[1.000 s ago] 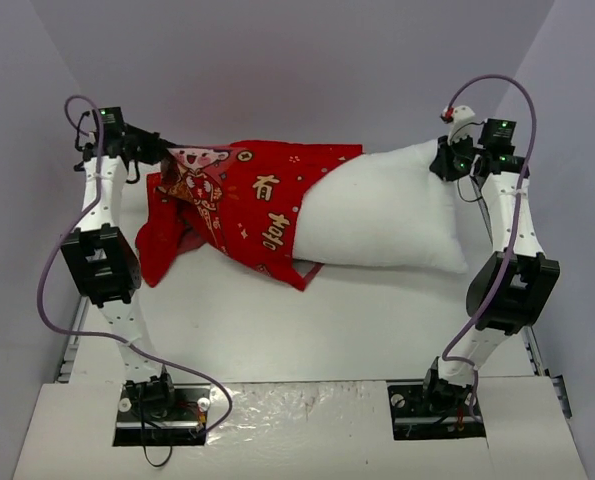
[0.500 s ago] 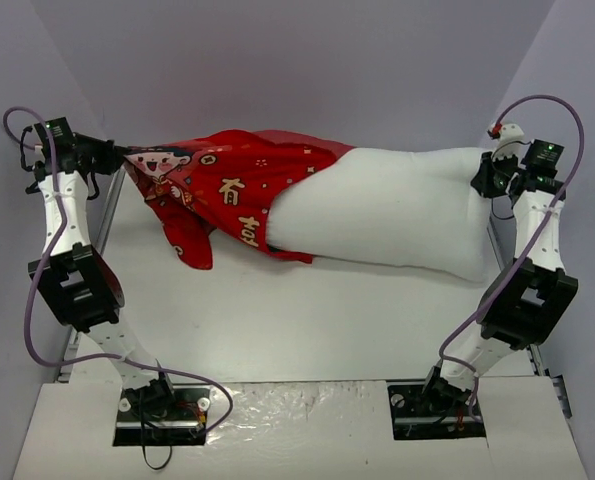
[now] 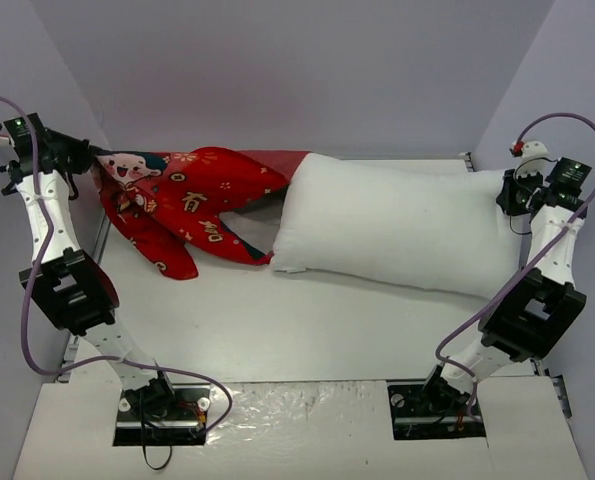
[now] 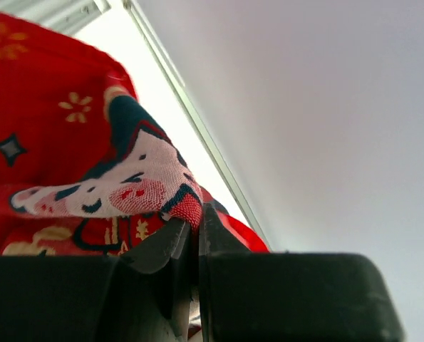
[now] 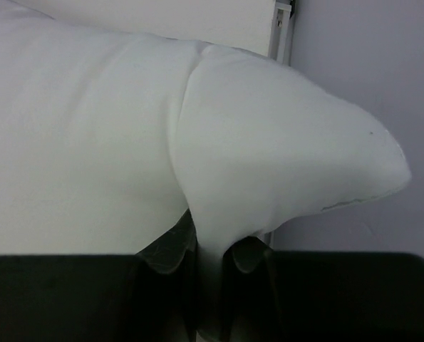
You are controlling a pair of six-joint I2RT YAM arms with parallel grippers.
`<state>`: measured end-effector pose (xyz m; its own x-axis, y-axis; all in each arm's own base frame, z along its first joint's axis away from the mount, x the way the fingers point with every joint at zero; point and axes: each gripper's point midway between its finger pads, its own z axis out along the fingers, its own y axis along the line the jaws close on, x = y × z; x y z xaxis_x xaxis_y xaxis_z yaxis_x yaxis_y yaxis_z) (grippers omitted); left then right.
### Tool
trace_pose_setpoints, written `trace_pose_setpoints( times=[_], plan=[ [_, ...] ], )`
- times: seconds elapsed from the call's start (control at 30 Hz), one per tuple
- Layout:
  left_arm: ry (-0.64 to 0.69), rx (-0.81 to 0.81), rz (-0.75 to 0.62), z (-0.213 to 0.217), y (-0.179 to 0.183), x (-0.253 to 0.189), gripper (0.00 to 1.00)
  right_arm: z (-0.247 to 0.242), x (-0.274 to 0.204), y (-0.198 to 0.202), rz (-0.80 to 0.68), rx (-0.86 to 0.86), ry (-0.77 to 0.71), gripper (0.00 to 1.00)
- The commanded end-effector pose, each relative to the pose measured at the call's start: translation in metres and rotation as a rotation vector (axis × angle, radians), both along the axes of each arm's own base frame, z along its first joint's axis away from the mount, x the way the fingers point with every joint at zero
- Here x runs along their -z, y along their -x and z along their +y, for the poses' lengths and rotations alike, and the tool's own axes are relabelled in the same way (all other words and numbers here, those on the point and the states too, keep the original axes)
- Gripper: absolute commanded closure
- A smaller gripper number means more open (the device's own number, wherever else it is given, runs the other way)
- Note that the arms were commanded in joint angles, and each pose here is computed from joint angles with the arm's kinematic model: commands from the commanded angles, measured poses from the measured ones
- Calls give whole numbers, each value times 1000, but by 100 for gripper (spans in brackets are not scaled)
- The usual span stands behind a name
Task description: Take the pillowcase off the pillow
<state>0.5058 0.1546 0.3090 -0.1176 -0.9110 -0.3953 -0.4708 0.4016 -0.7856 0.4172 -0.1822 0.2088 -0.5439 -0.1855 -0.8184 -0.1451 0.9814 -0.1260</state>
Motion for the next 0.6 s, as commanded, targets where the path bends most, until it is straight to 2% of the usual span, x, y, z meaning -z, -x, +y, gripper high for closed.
trace_pose_setpoints(
  times=[0.0, 0.07, 0.1, 0.13, 0.17, 0.23, 0.3, 0.43, 0.47, 0.5, 0.57],
  plan=[
    [-219, 28, -135, -10, 1, -71, 98, 33, -28, -8, -56, -148, 94, 93],
    [-288, 79, -132, -32, -5, -77, 98, 54, -40, -17, -79, -192, 133, 81],
    [-304, 94, -115, -38, -5, -75, 98, 54, -49, -19, -87, -180, 177, 70],
    [-343, 113, -108, -44, -6, -76, 98, 56, -57, -23, -102, -174, 191, 64],
    [-372, 132, -122, -56, -9, -85, 98, 58, -73, -30, -136, -177, 189, 54],
    [-419, 170, -131, -69, -10, -92, 98, 65, -88, -33, -164, -183, 156, 40],
    [-456, 234, -166, -95, -12, -105, 98, 88, -101, -32, -179, -279, 158, 20],
    [-496, 412, -243, -154, -6, -116, 98, 134, -118, -28, -219, -412, 123, 16],
    [-499, 455, -284, -170, 1, -126, 98, 142, -119, -27, -222, -431, 121, 16],
    [-482, 545, -285, -198, 6, -116, 98, 156, -122, -24, -231, -460, 122, 16],
    [-486, 612, -293, -222, 25, -115, 98, 167, -119, -21, -225, -486, 101, 16]
  ],
)
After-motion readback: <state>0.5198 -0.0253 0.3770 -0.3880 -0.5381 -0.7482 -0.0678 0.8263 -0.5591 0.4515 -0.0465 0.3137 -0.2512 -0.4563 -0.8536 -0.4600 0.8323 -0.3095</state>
